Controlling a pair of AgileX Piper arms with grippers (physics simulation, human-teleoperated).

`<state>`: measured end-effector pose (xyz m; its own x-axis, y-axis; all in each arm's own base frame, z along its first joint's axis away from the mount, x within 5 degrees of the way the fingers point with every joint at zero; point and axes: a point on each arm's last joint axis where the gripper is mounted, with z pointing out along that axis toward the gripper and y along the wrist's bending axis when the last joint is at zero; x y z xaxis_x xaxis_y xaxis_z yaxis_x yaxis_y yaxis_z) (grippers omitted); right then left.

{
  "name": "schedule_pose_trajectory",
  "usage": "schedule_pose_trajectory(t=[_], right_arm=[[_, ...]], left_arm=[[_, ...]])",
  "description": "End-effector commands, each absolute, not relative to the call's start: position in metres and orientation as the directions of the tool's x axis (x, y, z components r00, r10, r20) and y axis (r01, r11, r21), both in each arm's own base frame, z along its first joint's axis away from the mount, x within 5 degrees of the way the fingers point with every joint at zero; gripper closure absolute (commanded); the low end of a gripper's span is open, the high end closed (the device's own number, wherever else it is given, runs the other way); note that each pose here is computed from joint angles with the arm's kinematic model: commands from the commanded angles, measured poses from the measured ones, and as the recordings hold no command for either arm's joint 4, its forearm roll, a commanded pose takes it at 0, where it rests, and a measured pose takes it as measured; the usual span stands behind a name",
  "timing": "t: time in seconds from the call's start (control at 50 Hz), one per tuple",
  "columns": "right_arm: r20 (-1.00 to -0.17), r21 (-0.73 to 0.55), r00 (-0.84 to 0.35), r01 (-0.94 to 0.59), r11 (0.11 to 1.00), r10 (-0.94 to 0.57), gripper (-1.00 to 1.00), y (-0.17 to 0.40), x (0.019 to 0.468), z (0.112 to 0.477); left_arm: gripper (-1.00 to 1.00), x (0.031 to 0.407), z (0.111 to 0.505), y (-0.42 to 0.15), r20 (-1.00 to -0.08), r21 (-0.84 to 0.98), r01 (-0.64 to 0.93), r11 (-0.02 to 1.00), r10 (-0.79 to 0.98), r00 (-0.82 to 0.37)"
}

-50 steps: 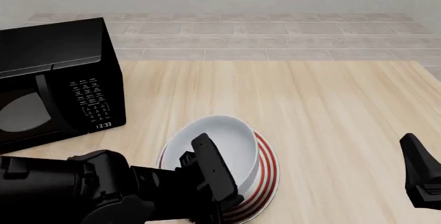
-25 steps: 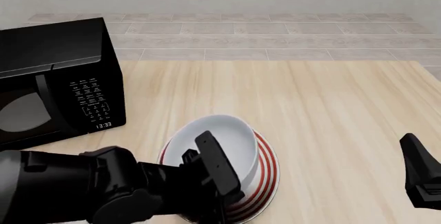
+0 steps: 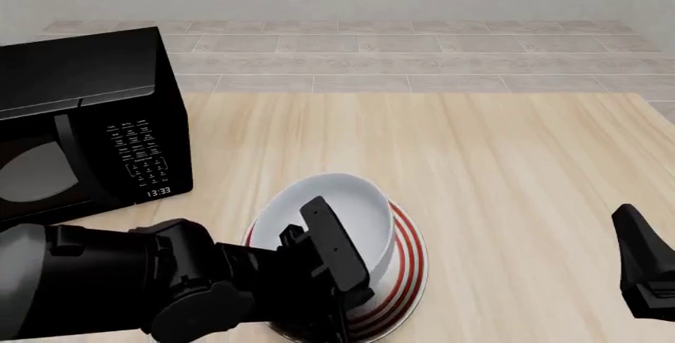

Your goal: Pick up the white bowl and put it on the plate.

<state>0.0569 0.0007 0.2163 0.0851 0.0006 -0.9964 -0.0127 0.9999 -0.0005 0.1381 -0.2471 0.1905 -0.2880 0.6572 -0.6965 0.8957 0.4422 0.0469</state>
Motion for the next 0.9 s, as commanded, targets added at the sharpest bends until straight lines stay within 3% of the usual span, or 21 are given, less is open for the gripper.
schedule_pose_trajectory(t=[0.02,0.04,0.06,0.7,0.9], right_arm=[[-0.996,-0.001,0.085,-0.013,1.000,0.001,-1.00,0.001,0.057,0.216],[-0.996,-0.001,0.085,-0.013,1.000,0.000,-1.00,0.001,0.057,0.216],[-0.996,0.000,0.085,-0.013,1.000,0.001,-1.00,0.001,0.057,0.216],[-0.996,-0.001,0.085,-0.013,1.000,0.000,-1.00,0.001,0.057,0.216],[-0.996,-0.001,0.085,-0.015,1.000,0.000,-1.00,0.001,0.057,0.217]], left_arm=[[1.00,0.139,0.193,-0.248,-0.701,0.082,0.906,0.415,0.671,-0.244],[1.00,0.139,0.193,-0.248,-0.701,0.082,0.906,0.415,0.671,-0.244],[-1.00,0.139,0.193,-0.248,-0.701,0.082,0.906,0.415,0.671,-0.244],[-1.00,0.140,0.184,-0.250,-0.683,0.072,0.905,0.419,0.682,-0.262],[-1.00,0.133,0.211,-0.238,-0.684,0.083,0.909,0.408,0.687,-0.246]])
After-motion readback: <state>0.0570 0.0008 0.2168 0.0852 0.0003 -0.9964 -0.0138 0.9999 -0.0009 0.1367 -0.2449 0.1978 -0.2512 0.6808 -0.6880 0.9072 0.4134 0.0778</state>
